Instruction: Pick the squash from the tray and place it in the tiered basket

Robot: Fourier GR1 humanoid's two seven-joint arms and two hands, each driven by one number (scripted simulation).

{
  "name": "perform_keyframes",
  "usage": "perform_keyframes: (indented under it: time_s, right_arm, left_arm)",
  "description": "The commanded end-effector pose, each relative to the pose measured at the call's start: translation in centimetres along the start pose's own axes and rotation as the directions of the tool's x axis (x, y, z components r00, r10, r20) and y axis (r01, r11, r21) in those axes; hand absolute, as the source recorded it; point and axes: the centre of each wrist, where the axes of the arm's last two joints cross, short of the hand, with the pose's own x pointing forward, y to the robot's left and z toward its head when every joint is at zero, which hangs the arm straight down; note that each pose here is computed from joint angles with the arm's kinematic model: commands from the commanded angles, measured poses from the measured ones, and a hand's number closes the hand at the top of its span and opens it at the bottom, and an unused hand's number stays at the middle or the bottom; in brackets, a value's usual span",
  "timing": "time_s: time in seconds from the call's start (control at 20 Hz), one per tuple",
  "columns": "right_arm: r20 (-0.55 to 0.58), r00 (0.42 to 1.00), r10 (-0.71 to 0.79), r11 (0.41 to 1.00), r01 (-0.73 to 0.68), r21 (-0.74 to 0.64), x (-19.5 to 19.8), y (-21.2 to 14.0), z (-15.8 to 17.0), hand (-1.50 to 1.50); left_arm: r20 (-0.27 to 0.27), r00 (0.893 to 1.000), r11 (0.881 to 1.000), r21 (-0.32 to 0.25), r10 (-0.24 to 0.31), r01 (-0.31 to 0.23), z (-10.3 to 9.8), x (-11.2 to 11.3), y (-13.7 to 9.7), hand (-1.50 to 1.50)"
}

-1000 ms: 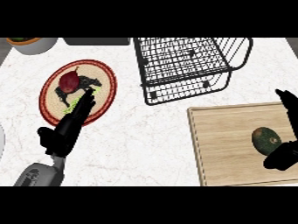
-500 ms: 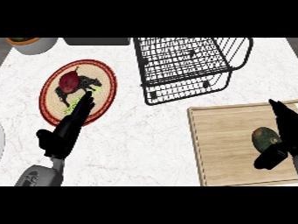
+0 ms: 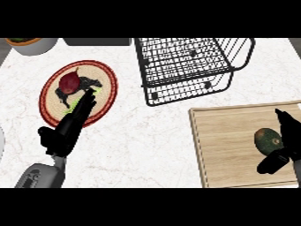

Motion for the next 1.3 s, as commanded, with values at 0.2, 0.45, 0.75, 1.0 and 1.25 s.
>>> perform_keyframes:
  time_s: [0.2,0.45,0.75,1.0,1.25]
  right_arm:
    - [-0.062,0.998,0.002,0.999,0.001,0.042,-0.8,2.3,-2.0,-1.50]
    - [-0.048,0.999,-0.014,1.000,0.016,0.025,-1.2,0.0,-2.7,-1.50]
    - [0.110,0.991,-0.080,0.992,0.090,-0.085,-2.3,1.7,-3.6,1.50]
    - [0.137,0.988,-0.069,0.992,0.082,-0.093,-0.7,4.2,-3.3,1.50]
    - [0.218,0.975,-0.050,0.989,0.078,-0.122,-1.7,-0.1,-6.5,1.50]
  left_arm:
    - [-0.006,1.000,1.000,0.005,-0.001,0.001,-0.5,0.3,-1.7,0.00]
    - [-0.004,1.000,1.000,0.012,0.001,-0.001,-0.1,0.2,-0.1,0.00]
    - [0.002,1.000,1.000,-0.007,0.020,-0.020,0.2,0.1,1.2,0.00]
    - [-0.004,1.000,1.000,-0.009,0.011,-0.011,-0.7,-0.1,-1.1,0.00]
    - [-0.017,1.000,1.000,-0.011,-0.001,0.001,1.2,-1.0,0.4,0.00]
